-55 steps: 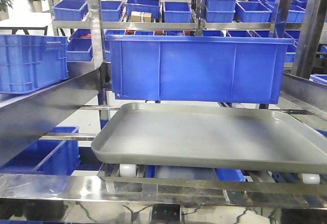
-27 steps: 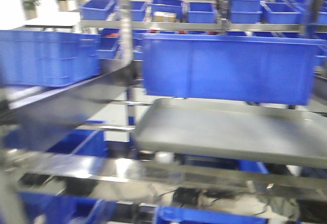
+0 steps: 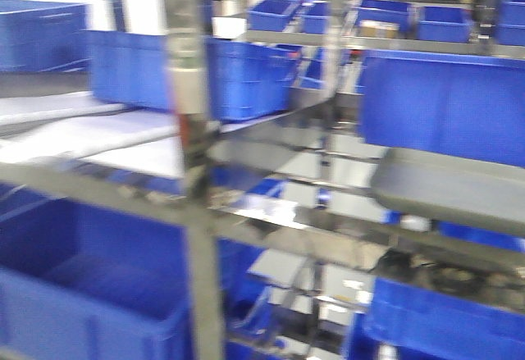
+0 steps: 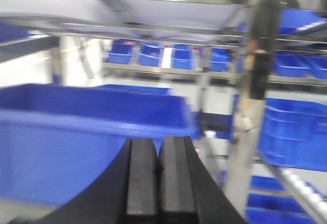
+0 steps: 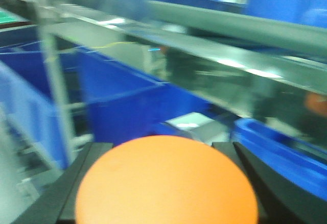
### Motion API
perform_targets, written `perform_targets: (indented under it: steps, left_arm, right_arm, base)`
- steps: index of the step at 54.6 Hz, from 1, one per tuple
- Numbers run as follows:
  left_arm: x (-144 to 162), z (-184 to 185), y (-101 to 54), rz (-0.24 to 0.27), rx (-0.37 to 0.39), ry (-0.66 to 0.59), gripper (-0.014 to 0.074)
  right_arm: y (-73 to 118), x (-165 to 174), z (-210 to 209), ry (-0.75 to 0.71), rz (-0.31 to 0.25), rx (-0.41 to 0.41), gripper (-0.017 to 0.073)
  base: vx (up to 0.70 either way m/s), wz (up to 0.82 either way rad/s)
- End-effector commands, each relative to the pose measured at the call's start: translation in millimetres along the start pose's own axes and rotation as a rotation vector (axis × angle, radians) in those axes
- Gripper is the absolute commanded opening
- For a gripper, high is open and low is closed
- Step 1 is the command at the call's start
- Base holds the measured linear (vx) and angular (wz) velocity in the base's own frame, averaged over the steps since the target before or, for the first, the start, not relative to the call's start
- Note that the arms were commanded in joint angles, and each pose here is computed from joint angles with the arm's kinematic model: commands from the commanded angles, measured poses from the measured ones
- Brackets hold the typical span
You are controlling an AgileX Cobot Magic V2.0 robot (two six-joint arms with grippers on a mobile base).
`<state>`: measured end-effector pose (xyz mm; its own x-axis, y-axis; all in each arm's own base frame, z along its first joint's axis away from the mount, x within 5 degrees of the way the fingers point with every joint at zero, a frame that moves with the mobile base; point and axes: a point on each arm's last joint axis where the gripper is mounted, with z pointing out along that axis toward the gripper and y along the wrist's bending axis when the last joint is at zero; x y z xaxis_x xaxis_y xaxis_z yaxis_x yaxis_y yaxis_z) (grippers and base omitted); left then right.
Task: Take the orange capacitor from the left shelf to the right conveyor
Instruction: 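Drive the base to the round green conveyor holding the cylinder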
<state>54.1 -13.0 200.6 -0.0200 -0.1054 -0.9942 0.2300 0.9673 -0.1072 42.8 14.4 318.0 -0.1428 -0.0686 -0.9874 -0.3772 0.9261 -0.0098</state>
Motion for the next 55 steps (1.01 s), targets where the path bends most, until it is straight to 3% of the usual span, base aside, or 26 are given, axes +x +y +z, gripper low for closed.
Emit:
perform_targets:
  steps: [1, 55]
  left_arm:
    - [-17.4, -2.4, -2.0, -0.011, 0.017, -0.112, -0.0006]
    - [-17.4, -2.4, -2.0, -0.011, 0.017, -0.112, -0.0006]
  right_arm:
    - [0.0, -15.6, -2.3, -0.104, -0.01, 0.003, -0.0008]
    - [-0.1, -15.3, -2.4, -0.102, -0.01, 0.004, -0.0008]
  base:
    - [-0.16, 0.64]
    - [-0.15, 0.69]
